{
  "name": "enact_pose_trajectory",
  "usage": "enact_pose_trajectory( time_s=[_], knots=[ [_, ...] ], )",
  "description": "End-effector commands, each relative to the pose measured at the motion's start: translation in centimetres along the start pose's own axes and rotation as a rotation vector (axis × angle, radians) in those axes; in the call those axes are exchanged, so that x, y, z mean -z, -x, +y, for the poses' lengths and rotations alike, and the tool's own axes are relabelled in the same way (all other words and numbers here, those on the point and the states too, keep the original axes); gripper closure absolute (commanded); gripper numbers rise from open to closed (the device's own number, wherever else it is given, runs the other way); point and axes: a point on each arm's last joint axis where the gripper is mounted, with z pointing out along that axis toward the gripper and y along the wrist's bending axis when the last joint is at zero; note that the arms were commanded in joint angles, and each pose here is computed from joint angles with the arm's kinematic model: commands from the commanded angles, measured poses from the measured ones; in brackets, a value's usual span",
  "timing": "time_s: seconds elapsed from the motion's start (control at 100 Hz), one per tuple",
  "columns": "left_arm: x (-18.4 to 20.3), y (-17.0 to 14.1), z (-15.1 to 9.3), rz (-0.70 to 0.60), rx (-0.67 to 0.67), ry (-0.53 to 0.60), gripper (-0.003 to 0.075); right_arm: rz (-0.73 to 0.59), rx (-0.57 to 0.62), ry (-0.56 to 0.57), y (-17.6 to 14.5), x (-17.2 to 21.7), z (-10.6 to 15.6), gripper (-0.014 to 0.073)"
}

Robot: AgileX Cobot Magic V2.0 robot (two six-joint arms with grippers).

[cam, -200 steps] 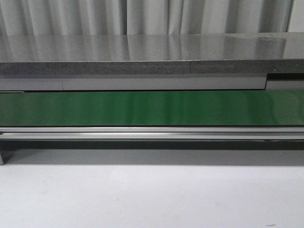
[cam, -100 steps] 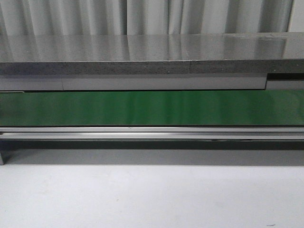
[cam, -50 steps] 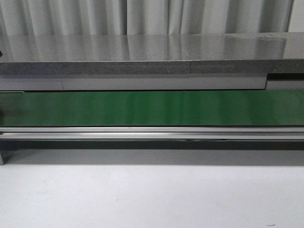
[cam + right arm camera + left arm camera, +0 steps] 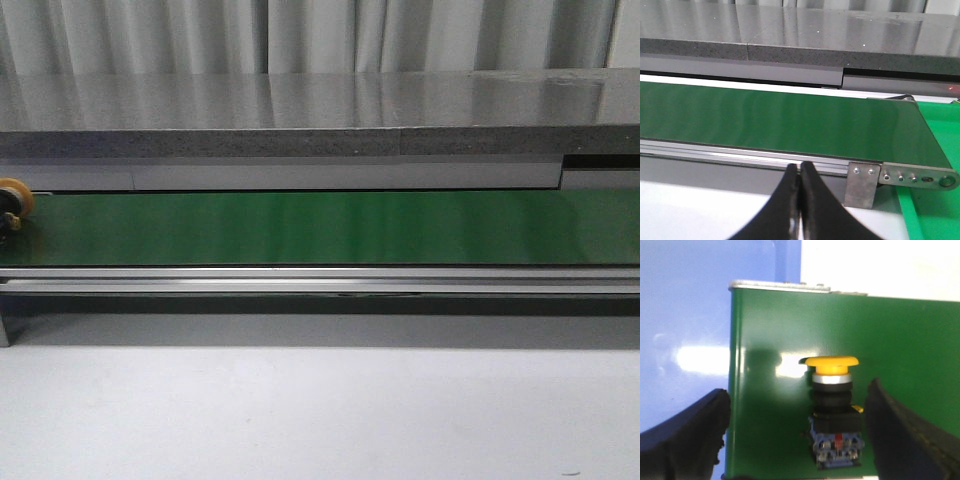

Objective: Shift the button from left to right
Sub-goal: 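Lower the button onto the belt, open the left gripper, withdraw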

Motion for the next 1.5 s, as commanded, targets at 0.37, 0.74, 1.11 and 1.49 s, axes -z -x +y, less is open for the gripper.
enact_pose_trajectory(
  time_s=[0.37,0.74,1.11,1.49],
  knots=[
    [12.2,-7.4,-4.6,-0.569,-0.101,0.039,0.0192,-0.080,0.019,0.011,0.7,0.0,0.1,0.0663],
    [15.5,-18.2,-4.9,-0.957,-0.098,0.102,0.0192,-0.080,0.019,0.011,0.7,0.0,0.1,0.0663],
    [12.9,-24.5,-4.6,-1.025,-0.099,0.110,0.0192,-0.080,0.019,0.011,0.7,0.0,0.1,0.0663],
    [11.6,-24.7,-4.2,-1.095,-0.082,0.139,0.0195,-0.080,0.019,0.011,0.7,0.0,0.1,0.0663]
  ],
)
